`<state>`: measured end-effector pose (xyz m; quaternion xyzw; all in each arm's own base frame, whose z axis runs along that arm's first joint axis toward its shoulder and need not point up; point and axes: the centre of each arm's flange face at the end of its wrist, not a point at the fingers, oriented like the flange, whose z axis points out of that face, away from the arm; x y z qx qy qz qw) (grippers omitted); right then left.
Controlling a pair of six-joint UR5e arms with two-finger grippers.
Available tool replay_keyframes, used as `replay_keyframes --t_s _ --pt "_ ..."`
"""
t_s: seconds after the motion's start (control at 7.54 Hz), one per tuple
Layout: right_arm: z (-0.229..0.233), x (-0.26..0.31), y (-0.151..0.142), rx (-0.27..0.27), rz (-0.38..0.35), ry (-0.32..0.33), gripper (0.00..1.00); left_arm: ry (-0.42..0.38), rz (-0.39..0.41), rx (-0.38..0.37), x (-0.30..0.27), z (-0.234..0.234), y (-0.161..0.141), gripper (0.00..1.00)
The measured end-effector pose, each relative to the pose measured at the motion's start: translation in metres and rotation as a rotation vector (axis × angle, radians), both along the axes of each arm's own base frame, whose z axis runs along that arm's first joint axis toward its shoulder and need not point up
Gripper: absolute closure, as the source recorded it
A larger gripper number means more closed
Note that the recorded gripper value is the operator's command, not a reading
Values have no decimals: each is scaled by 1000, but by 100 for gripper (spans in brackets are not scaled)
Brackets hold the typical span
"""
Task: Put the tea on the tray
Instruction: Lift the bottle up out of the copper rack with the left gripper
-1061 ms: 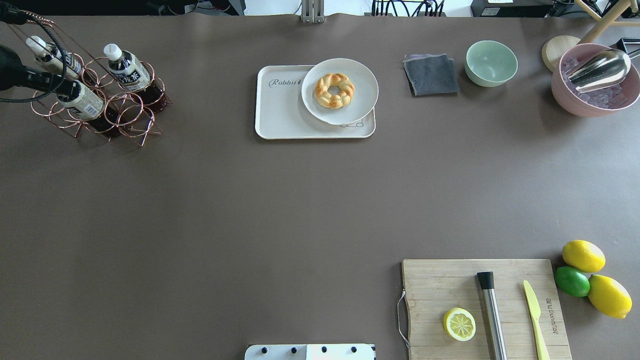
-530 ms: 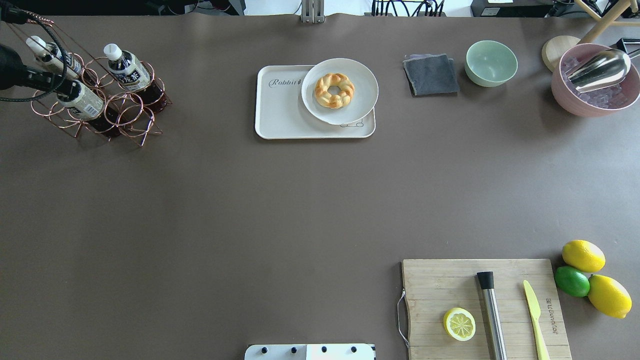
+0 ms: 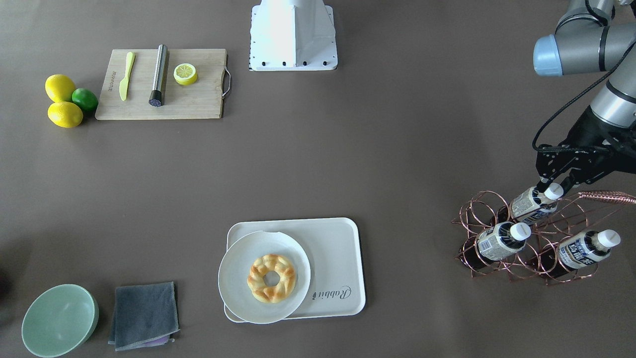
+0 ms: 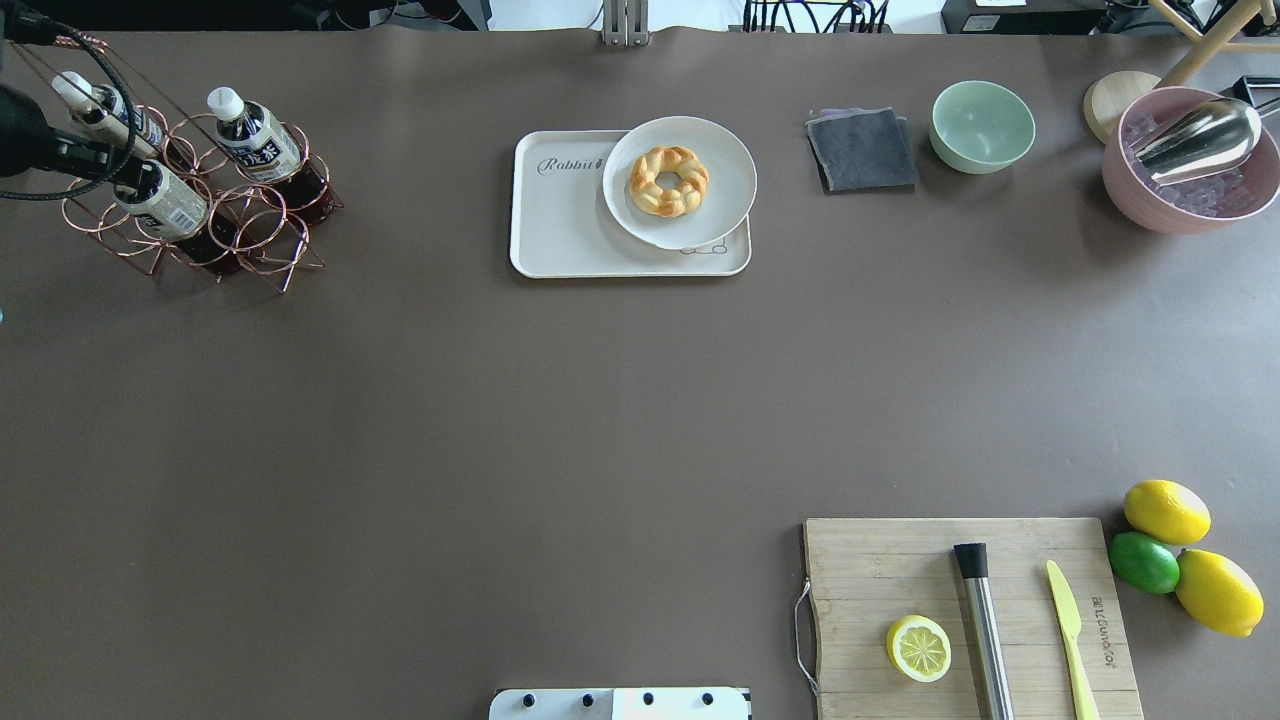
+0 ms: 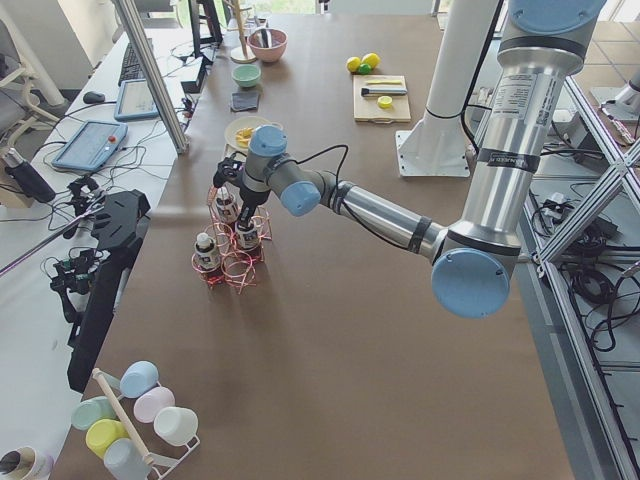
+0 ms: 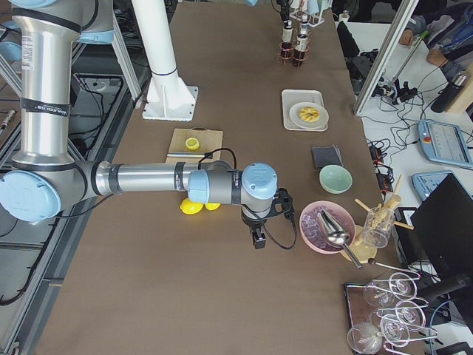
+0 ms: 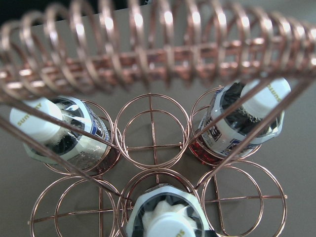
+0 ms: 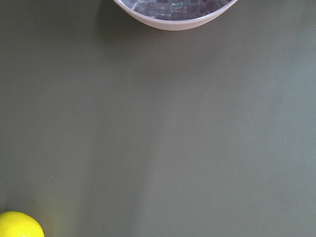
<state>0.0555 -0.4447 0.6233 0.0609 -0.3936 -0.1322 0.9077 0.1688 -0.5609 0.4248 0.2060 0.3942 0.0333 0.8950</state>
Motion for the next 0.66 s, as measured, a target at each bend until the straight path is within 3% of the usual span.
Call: replay_keyframes --t_s 0.13,0.66 --pt "0 0 0 -1 0 0 0 0 -2 -1 0 -2 -1 100" --pt "1 0 1 0 -1 0 0 20 -45 30 -26 -24 -12 100"
